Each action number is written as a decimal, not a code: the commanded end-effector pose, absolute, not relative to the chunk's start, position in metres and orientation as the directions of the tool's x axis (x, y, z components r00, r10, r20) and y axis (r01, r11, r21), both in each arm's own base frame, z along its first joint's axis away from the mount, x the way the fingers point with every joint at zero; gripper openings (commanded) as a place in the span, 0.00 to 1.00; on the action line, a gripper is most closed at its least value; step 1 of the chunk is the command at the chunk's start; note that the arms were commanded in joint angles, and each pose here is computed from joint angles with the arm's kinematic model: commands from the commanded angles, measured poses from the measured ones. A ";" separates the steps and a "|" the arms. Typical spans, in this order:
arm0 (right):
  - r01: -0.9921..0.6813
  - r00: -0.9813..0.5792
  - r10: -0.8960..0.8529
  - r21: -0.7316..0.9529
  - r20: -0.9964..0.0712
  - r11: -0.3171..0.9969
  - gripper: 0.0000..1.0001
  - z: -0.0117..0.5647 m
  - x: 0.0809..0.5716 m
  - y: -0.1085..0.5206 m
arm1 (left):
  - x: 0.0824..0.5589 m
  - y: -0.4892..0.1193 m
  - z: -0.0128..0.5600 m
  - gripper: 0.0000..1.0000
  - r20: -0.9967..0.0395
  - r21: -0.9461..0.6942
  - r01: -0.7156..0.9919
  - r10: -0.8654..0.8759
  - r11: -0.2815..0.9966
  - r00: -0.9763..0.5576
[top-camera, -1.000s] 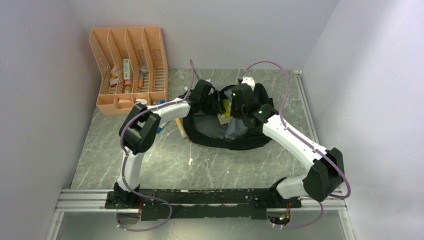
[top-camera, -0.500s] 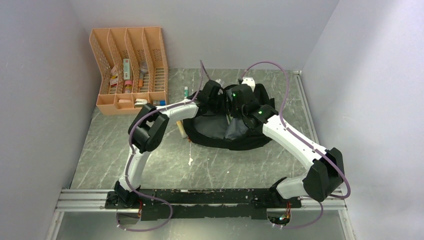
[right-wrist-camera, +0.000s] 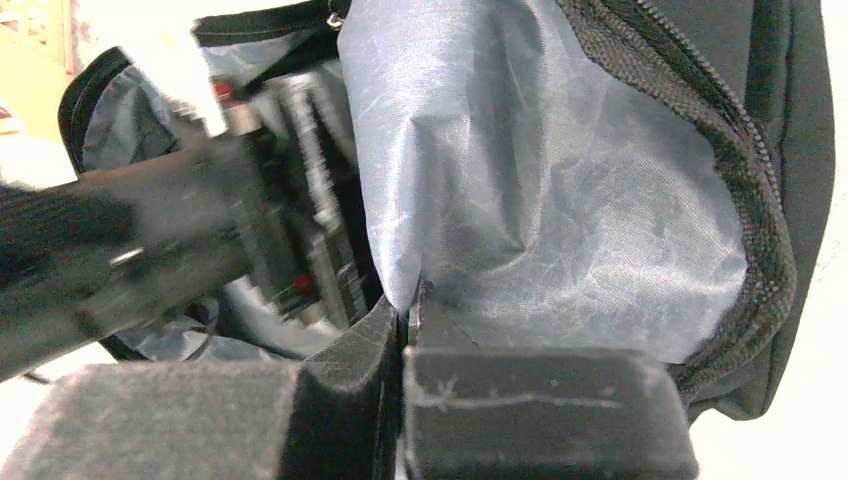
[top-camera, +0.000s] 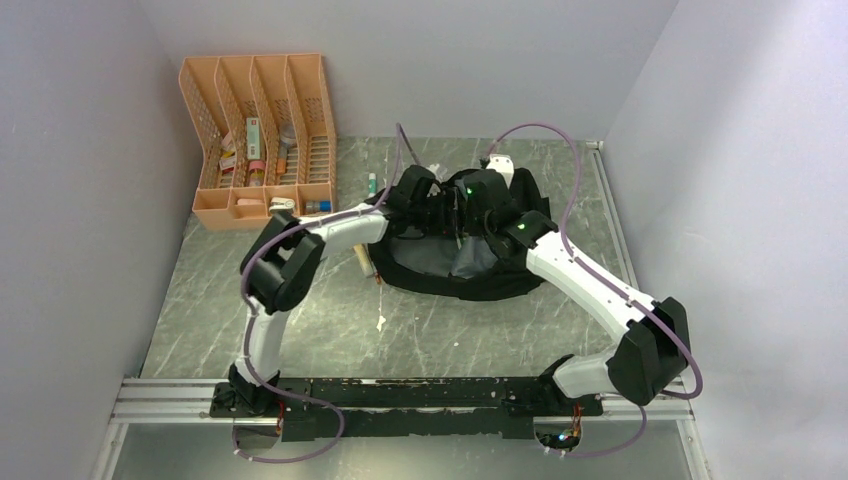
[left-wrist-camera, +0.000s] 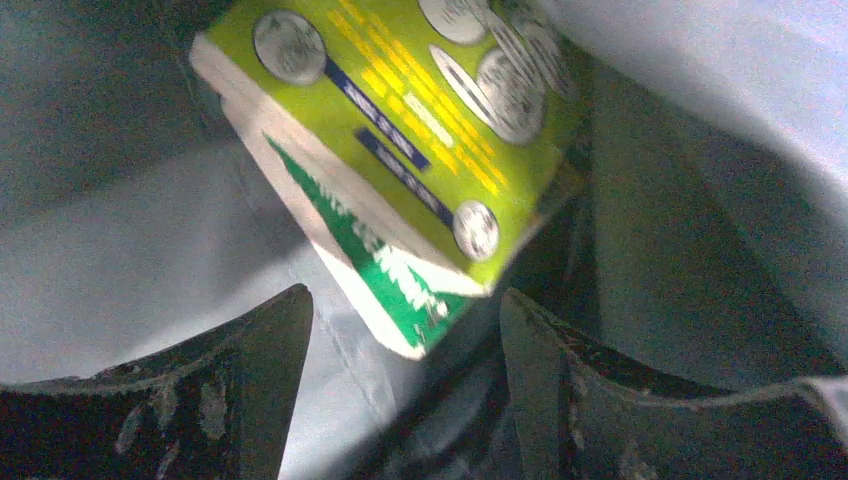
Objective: Pack the student bag
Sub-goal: Place the book in the student bag, then adjust the student bag at the center of the board.
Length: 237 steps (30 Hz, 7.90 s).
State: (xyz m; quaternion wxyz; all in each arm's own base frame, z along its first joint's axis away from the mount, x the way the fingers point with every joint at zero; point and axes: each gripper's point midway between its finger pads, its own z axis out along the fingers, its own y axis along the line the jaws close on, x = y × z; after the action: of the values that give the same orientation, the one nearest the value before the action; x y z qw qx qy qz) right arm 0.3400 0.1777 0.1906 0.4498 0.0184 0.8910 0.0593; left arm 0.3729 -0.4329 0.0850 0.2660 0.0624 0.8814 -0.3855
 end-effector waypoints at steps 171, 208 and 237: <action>-0.427 -0.541 -0.120 0.148 -0.833 0.892 0.00 0.208 0.311 0.182 | 0.310 -0.346 0.125 0.81 -0.554 -0.488 0.106 -0.213 0.867 -0.805; -0.567 -0.644 -0.244 0.238 -0.726 0.789 0.00 0.164 0.279 0.205 | 0.299 -0.329 0.113 0.05 -0.570 -0.387 0.156 -0.103 0.909 -0.815; -0.413 -0.552 -0.026 0.245 -0.834 0.877 0.49 0.212 0.301 0.203 | 0.283 -0.306 0.121 0.05 -0.624 -0.376 0.213 -0.076 0.902 -0.778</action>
State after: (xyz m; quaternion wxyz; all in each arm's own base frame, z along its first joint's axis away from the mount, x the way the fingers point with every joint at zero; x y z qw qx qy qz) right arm 0.2745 0.2235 0.1745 0.3718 -0.2051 0.8685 0.2557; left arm 0.2815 -0.3091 0.1087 0.3066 0.0211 0.9268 -0.2157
